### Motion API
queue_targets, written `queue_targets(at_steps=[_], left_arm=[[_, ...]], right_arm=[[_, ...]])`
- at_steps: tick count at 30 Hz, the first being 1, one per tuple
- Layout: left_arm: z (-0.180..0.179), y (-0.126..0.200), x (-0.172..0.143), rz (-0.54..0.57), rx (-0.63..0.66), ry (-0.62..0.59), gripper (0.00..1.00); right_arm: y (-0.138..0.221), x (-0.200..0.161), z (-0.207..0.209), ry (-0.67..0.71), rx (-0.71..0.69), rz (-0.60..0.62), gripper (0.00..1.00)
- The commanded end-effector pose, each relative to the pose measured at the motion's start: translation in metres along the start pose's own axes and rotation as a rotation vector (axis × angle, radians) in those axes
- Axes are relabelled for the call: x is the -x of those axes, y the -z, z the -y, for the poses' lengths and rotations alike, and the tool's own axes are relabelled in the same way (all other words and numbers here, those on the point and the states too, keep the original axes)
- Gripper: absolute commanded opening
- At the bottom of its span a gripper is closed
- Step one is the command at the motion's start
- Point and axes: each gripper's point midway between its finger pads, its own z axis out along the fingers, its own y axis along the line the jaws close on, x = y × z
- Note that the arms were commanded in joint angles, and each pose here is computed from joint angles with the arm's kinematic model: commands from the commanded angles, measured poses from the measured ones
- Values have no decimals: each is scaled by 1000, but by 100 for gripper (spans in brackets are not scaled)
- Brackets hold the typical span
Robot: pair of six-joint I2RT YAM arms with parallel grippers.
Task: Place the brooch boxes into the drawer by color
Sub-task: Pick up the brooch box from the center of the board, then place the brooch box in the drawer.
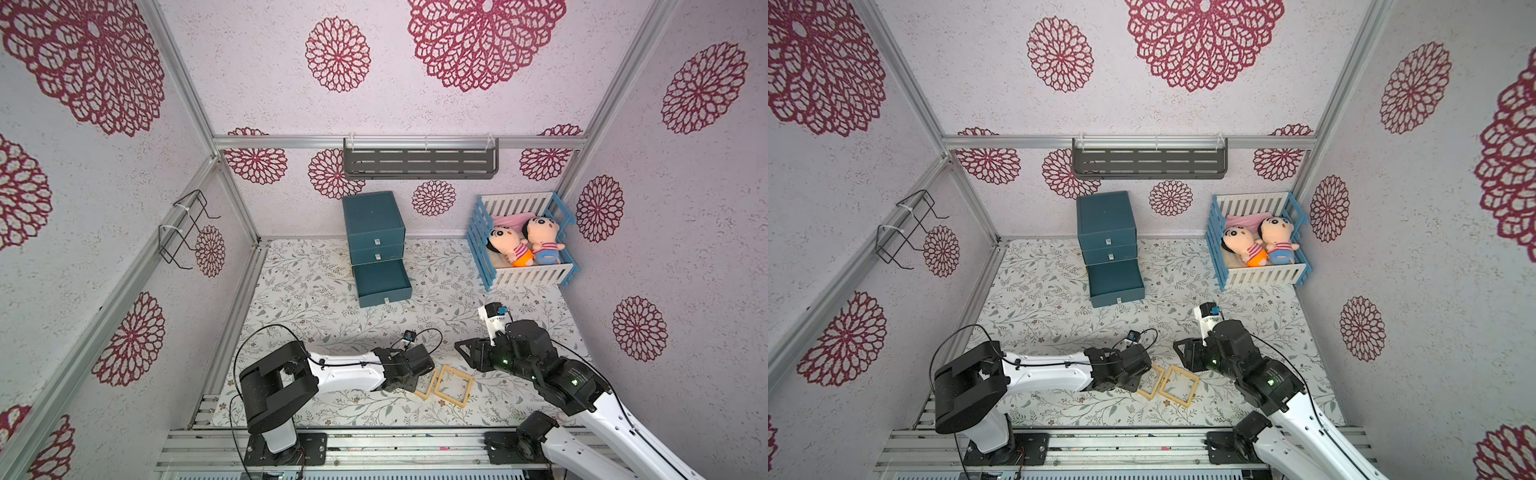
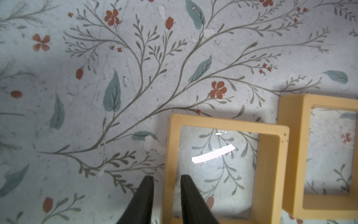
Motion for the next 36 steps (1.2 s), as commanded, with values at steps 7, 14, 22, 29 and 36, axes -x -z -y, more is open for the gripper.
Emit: queue_targets(at_steps=[7,14,22,29,36], left_arm=[[4,0,-1,5,0,-11,15],[1,15,11,27,23,3,1],[-23,34,36,-2,69,145,0],[-57,54,79,16,97,300,0],[-98,67,117,14,166,418,0]], right_arm=[[11,14,-12,23,38,57,45],[13,16,-14,15,51,75,45],[15,25,-19,2,77,126,45],[10,34,-21,3,81,152,45],[2,45,-24,9,86,178,44]])
